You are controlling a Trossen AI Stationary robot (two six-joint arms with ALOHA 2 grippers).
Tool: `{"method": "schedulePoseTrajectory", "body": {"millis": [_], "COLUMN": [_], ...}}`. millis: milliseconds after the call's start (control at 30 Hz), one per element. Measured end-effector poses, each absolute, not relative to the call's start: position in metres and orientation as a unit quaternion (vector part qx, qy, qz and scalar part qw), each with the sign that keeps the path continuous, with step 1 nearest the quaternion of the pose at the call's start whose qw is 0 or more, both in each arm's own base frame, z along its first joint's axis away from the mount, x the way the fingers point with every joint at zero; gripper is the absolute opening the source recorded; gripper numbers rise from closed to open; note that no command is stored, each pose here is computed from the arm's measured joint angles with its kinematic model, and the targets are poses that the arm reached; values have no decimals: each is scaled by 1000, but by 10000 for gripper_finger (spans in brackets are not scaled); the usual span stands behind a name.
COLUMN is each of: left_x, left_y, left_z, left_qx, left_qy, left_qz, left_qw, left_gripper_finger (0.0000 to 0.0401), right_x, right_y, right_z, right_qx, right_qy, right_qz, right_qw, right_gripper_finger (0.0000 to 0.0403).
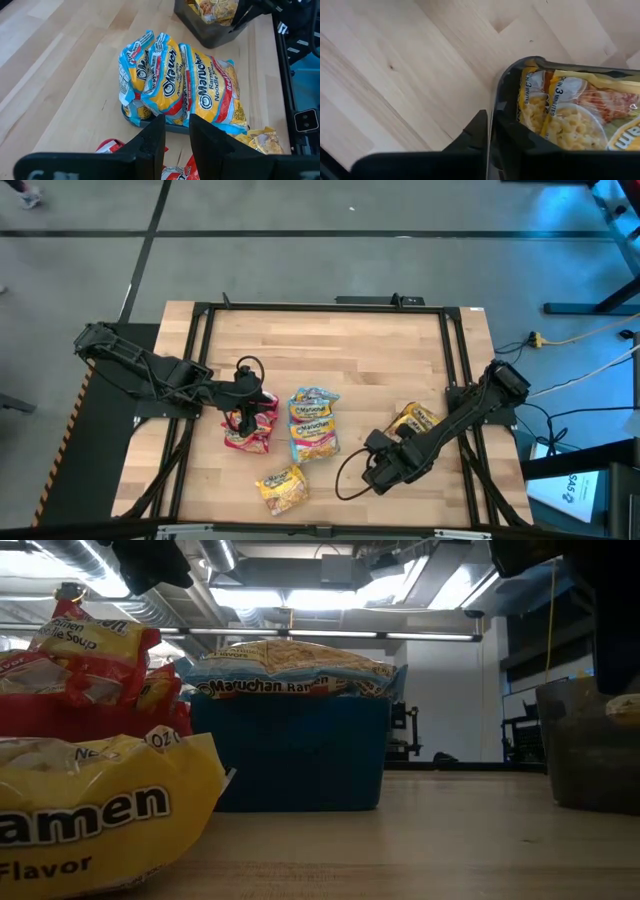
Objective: Sort Maruchan noodles
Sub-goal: Adjust the black bin
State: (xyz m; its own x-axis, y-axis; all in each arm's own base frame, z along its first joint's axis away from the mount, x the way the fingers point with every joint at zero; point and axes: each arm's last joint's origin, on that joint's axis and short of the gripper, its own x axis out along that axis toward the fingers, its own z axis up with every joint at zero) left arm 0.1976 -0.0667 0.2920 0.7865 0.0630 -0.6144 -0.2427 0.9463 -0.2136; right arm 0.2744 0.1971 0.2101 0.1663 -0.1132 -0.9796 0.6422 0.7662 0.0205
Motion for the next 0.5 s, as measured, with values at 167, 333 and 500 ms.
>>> {"method": "schedulePoseTrajectory", "body": {"millis": [167, 333, 500], "left_x": [198, 198, 198], "left_y": [-67, -67, -67], "left_z": [292, 292, 292], "left_qx": [-142, -142, -142], "left_qy": [316, 316, 317], "left_qz": [82, 82, 82], "left_qw": [934, 934, 934], "left_gripper_finger": [80, 80, 80], "right_x": [274, 274, 274], "right_y": [198, 198, 195], "right_z": [210, 211, 211], "right_qx": [216, 189, 157], "right_qy": [602, 616, 639], "right_qz": [-244, -215, -180], "right_qw": [729, 734, 731], "right_gripper_finger": [6, 5, 3]}}
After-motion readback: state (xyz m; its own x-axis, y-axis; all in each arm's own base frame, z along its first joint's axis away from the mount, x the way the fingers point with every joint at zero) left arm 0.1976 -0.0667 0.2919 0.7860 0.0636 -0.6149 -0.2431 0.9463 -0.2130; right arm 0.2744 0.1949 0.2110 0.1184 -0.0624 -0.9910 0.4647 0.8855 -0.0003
